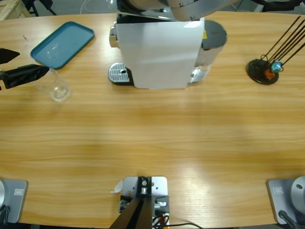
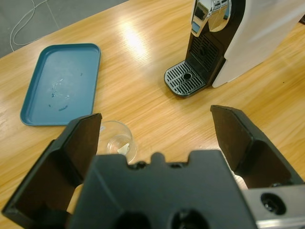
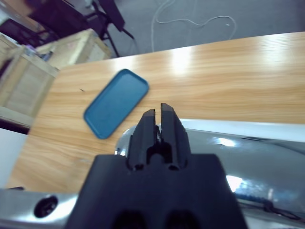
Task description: Pour coffee
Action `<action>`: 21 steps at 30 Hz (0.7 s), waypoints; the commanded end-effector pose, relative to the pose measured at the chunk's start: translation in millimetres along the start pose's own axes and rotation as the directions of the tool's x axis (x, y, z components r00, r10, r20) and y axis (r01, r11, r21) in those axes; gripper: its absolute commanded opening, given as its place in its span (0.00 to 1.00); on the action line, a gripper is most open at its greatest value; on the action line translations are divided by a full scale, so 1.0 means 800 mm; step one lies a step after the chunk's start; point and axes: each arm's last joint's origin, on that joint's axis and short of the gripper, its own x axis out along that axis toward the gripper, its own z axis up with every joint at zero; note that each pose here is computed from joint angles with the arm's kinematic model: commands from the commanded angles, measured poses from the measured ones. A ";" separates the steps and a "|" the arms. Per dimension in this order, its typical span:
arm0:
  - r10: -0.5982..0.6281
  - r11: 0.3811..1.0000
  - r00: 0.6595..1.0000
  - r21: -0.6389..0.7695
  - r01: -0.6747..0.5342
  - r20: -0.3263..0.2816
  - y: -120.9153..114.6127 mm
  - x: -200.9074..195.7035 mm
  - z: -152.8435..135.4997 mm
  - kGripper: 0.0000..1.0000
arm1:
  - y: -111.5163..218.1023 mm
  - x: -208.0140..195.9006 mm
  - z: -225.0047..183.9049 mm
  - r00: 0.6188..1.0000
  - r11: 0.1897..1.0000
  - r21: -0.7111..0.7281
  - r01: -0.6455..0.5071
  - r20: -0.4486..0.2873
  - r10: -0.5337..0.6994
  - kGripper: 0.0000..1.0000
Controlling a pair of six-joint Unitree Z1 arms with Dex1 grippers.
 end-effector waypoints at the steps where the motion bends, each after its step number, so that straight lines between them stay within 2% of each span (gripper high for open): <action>1: -0.007 1.000 0.999 -0.001 0.007 -0.037 0.001 0.000 -0.014 1.00 | -0.052 0.097 -0.168 0.904 0.925 -0.306 0.224 -0.290 -0.314 0.00; 6: -0.005 1.000 0.999 -0.001 0.005 -0.040 0.001 0.003 -0.012 1.00 | -0.044 0.090 -0.160 0.911 0.923 -0.321 0.211 -0.278 -0.304 0.00; 8: -0.001 1.000 0.999 -0.002 0.001 -0.038 0.001 0.003 -0.011 1.00 | -0.036 0.070 -0.138 0.928 0.924 -0.350 0.153 -0.272 -0.256 0.00; 9: 0.003 1.000 0.999 -0.003 -0.003 -0.040 0.002 0.003 -0.012 1.00 | -0.031 0.057 -0.124 0.934 0.935 -0.333 0.126 -0.278 -0.225 0.29; 10: 0.006 1.000 0.999 -0.003 -0.006 -0.043 0.002 0.004 -0.012 1.00 | -0.025 0.041 -0.105 0.940 0.941 -0.317 0.117 -0.272 -0.208 0.65; 11: 0.006 1.000 0.999 -0.003 -0.006 -0.045 0.002 0.005 -0.012 1.00 | -0.020 0.023 -0.085 0.950 0.945 -0.308 0.112 -0.244 -0.193 0.80; 13: 0.010 1.000 0.999 -0.002 -0.011 -0.048 0.002 0.005 -0.013 1.00 | -0.011 -0.018 -0.036 0.977 0.941 -0.325 0.095 -0.151 -0.151 0.84; 15: 0.021 1.000 0.999 -0.002 -0.021 -0.045 0.003 0.006 -0.012 1.00 | -0.007 -0.060 0.008 0.991 0.941 -0.329 0.076 -0.080 -0.108 0.97; 17: 0.048 0.999 0.998 -0.005 -0.049 -0.035 0.004 0.005 -0.010 1.00 | -0.010 -0.102 0.048 0.998 0.947 -0.317 0.047 -0.025 -0.058 1.00; 19: 0.105 0.994 0.994 -0.008 -0.105 -0.024 0.009 0.003 -0.009 1.00 | -0.016 -0.136 0.071 0.998 0.949 -0.312 0.049 -0.016 -0.057 1.00; 21: 0.164 0.986 0.986 -0.033 -0.164 -0.024 0.015 0.003 -0.009 1.00 | -0.028 -0.161 0.077 0.996 0.940 -0.334 0.064 -0.043 -0.083 1.00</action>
